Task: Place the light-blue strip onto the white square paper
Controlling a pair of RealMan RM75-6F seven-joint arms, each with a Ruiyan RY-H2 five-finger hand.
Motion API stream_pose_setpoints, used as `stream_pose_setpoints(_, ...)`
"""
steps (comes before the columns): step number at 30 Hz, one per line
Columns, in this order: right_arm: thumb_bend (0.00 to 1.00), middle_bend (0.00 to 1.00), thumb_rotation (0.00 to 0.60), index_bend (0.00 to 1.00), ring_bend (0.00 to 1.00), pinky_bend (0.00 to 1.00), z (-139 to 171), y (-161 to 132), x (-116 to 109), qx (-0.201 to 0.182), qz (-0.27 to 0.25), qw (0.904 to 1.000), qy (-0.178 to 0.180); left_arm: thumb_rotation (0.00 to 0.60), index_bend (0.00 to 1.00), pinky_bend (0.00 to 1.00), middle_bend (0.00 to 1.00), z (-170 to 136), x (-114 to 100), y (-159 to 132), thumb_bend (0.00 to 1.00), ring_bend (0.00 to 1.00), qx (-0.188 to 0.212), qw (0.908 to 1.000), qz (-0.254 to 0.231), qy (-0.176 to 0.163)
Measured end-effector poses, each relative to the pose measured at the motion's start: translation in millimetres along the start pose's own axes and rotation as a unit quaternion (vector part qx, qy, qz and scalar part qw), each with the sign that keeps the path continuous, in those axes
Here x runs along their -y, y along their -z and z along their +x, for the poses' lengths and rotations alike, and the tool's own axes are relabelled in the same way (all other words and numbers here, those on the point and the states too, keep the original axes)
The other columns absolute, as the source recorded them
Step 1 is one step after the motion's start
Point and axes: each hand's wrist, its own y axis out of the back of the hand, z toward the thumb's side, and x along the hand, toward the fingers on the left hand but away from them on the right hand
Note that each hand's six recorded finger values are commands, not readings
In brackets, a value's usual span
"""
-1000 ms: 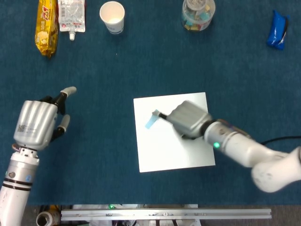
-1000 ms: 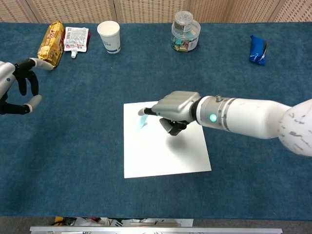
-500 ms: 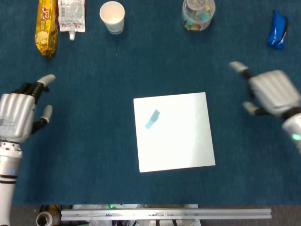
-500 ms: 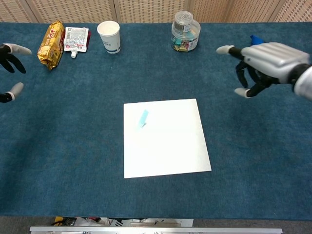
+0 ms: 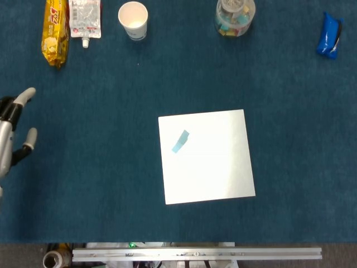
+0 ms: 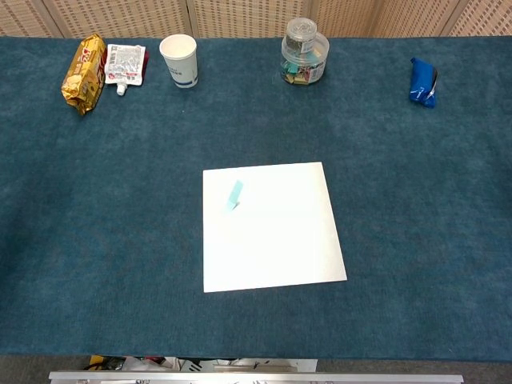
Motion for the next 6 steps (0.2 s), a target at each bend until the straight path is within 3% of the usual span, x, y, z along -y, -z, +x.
stream_pose_setpoints(6,0.20,0.32,0.590,0.06,0.31,0.58,19,21,1,0.027,-0.001,0.9996,0.010,0.600,0.16,0.40,0.29,-14,-5,4,0.38,0.24,-0.011,0.9999,0.006,-0.008)
